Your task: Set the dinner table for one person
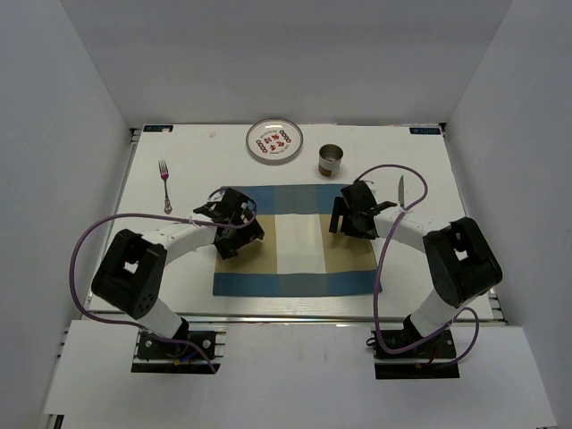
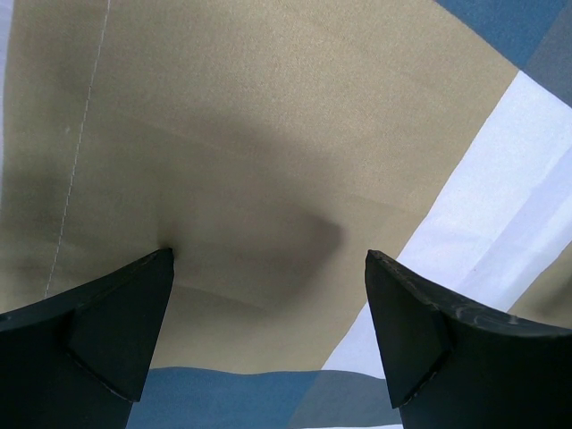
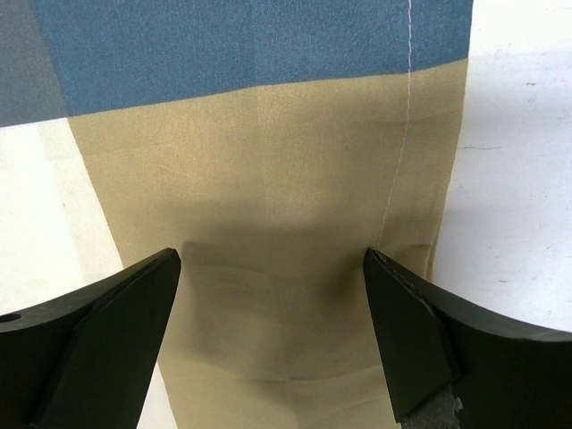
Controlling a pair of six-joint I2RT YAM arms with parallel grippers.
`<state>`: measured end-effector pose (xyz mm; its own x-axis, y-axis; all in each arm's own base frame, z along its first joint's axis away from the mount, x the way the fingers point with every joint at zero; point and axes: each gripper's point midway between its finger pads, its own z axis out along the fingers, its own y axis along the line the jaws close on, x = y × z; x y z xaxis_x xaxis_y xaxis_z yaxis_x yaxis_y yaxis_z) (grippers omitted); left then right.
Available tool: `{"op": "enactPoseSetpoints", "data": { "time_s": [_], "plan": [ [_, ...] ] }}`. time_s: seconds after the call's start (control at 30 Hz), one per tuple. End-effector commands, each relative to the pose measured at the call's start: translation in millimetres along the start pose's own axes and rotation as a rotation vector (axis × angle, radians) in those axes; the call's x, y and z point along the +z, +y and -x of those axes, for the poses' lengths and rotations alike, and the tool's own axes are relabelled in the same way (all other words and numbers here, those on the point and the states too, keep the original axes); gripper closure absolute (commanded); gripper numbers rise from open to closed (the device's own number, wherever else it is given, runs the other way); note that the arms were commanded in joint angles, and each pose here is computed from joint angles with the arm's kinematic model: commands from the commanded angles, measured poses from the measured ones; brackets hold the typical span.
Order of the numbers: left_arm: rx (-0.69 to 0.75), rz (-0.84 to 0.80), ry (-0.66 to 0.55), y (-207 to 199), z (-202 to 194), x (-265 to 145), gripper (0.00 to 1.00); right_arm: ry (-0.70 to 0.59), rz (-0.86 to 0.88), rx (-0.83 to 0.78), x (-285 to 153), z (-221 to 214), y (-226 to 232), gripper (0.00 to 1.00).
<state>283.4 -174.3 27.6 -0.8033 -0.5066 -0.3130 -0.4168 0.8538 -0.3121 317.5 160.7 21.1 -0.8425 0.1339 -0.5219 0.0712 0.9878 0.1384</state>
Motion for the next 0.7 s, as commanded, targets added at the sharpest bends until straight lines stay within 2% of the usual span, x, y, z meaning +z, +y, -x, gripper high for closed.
{"op": "enactPoseSetpoints", "data": {
  "time_s": [0.0, 0.37, 0.67],
  "plan": [
    [0.015, 0.053, -0.004, 11.5, -2.1, 8.8, 0.02, 0.157, -0.052, 0.011, 0.3, -50.8, -18.4, 0.11],
    [0.013, 0.043, -0.062, 5.0, 14.0, -13.0, 0.02, 0.096, -0.087, 0.013, -12.9, -22.8, -18.6, 0.11],
    [0.015, -0.011, -0.086, -16.7, 28.3, -29.7, 0.02, -0.048, -0.052, -0.023, -32.2, 52.6, 2.8, 0.11]
  ]
}}
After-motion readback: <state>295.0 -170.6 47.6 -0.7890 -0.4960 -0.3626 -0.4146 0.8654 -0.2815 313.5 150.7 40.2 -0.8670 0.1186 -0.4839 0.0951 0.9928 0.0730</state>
